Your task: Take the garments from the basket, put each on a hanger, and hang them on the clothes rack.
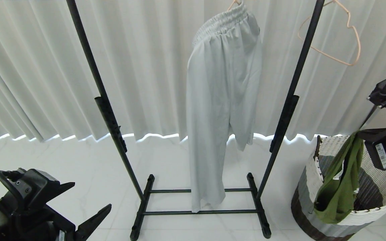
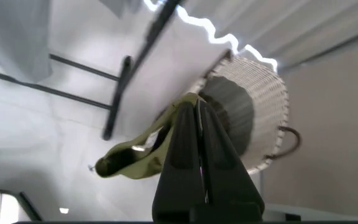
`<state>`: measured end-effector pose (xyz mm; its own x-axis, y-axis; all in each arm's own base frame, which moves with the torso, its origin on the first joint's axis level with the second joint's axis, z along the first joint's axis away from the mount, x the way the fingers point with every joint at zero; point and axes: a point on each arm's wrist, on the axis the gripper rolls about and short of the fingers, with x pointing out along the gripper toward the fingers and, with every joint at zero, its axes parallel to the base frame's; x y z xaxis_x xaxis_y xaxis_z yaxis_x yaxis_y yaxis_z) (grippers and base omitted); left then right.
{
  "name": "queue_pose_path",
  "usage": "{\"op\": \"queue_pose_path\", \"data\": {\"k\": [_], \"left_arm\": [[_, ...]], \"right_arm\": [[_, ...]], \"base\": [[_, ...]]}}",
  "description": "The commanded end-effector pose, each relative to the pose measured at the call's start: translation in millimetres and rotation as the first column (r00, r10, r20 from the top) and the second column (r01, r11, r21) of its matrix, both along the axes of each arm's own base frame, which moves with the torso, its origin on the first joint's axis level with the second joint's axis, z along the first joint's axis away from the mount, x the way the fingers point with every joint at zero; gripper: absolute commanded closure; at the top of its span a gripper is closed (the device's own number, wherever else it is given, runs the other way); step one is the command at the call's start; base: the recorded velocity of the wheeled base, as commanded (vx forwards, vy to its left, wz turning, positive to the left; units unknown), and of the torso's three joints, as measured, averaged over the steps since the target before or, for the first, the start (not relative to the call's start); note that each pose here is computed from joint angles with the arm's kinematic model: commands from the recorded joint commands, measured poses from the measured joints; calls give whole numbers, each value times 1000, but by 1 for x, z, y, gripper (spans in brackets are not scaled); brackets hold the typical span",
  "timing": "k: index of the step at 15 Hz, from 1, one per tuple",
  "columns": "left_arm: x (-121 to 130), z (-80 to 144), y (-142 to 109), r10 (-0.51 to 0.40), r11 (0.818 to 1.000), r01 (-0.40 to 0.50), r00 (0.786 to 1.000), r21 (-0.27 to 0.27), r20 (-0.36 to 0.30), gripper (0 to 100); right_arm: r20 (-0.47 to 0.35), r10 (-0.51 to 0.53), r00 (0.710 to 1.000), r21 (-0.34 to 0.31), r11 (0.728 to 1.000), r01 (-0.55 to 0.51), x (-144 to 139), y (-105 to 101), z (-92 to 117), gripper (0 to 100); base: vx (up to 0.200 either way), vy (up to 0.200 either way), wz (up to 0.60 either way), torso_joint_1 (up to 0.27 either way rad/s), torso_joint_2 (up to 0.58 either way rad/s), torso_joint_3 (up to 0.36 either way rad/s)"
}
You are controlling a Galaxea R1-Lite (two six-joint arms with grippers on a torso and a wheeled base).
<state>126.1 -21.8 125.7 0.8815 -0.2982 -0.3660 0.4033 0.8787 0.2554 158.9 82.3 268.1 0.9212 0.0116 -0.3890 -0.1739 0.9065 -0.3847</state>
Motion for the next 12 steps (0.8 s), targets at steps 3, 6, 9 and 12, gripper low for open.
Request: {"op": "queue_pose_path", "data": {"k": [3,6,9,12], "left_arm": [[0,0,0,-2,1000,2,1000,1,-1,0],[0,0,0,-5,1000,5,1000,2,1,0],[0,0,-1,-26,999,26,1000,36,9,0],[-1,1,-6,-98,994,96,995,59,23,0]], "right_arm": [[-10,15,1000,-6,1000,-15,3,5,-2,100],[0,59,998,4,998,-59,9,18,5,100],[41,88,995,31,996,-89,18,32,18,100],[80,126,989,55,990,-130,16,42,29,100]], "base": [[0,200,0,1,4,1],[0,67,0,1,1,-2],[0,0,0,0,0,0],[0,0,0,0,0,0]]}}
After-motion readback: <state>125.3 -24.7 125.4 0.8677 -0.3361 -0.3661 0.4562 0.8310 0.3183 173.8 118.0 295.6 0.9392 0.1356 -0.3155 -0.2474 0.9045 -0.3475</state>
